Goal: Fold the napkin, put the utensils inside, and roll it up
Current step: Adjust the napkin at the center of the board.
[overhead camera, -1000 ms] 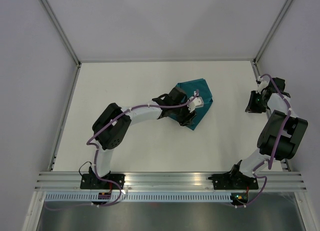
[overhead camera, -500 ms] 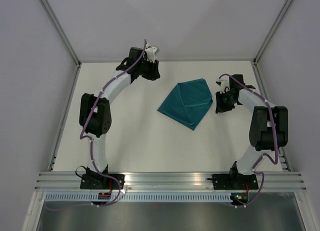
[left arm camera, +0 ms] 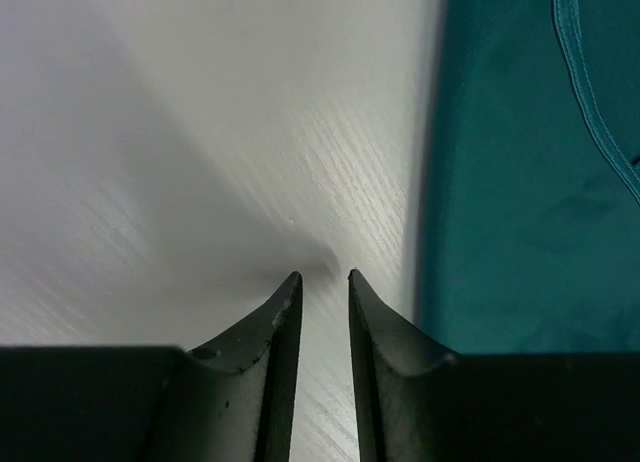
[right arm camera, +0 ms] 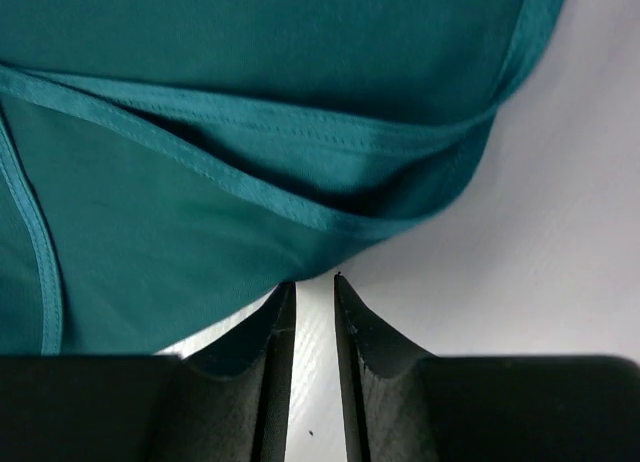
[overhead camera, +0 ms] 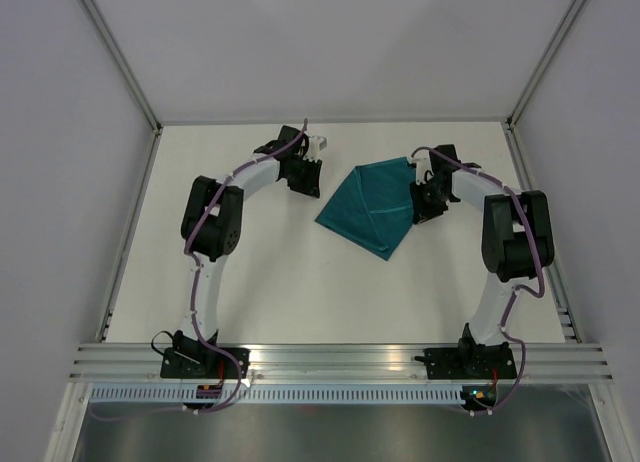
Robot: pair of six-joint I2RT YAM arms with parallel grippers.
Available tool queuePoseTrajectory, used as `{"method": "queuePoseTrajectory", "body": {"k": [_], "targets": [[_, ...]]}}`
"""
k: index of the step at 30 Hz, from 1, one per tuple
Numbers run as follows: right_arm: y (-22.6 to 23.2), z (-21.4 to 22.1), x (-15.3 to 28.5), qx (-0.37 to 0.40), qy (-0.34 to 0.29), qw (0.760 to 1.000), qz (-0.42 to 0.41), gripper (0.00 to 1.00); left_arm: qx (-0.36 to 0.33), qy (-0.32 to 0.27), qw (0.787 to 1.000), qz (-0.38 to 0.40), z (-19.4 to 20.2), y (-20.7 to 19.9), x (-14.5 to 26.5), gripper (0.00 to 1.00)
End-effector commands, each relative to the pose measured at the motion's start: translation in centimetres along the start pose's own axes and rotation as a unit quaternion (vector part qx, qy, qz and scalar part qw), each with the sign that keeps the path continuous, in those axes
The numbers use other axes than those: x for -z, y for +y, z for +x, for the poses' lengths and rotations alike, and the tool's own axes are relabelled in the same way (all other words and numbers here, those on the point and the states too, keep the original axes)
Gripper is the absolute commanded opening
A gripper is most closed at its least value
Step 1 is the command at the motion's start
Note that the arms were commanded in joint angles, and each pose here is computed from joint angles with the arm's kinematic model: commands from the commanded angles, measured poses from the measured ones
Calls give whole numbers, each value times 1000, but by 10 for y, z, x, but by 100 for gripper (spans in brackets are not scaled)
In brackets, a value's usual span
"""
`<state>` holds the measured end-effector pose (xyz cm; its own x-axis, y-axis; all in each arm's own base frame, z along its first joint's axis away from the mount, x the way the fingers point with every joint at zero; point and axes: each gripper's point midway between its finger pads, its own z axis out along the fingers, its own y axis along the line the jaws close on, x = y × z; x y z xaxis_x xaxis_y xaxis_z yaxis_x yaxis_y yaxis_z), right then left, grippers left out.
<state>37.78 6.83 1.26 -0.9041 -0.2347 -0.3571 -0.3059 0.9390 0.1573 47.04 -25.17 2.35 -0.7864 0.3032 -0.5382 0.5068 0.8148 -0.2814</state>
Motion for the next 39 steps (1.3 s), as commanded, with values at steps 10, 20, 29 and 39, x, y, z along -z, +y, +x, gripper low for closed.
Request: {"method": "queuePoseTrajectory", "body": {"k": [10, 20, 29, 39], "targets": [[0, -5, -41, 18, 43, 998, 33, 28, 24, 28, 999, 3, 40, -13, 8, 27], [7, -33, -54, 42, 40, 998, 37, 28, 25, 49, 998, -9, 80, -18, 19, 24], [19, -53, -66, 63, 34, 997, 31, 29, 23, 54, 998, -28, 97, -16, 34, 22], [33, -62, -69, 76, 27, 997, 18, 29, 8, 56, 998, -42, 109, -13, 47, 22]]}}
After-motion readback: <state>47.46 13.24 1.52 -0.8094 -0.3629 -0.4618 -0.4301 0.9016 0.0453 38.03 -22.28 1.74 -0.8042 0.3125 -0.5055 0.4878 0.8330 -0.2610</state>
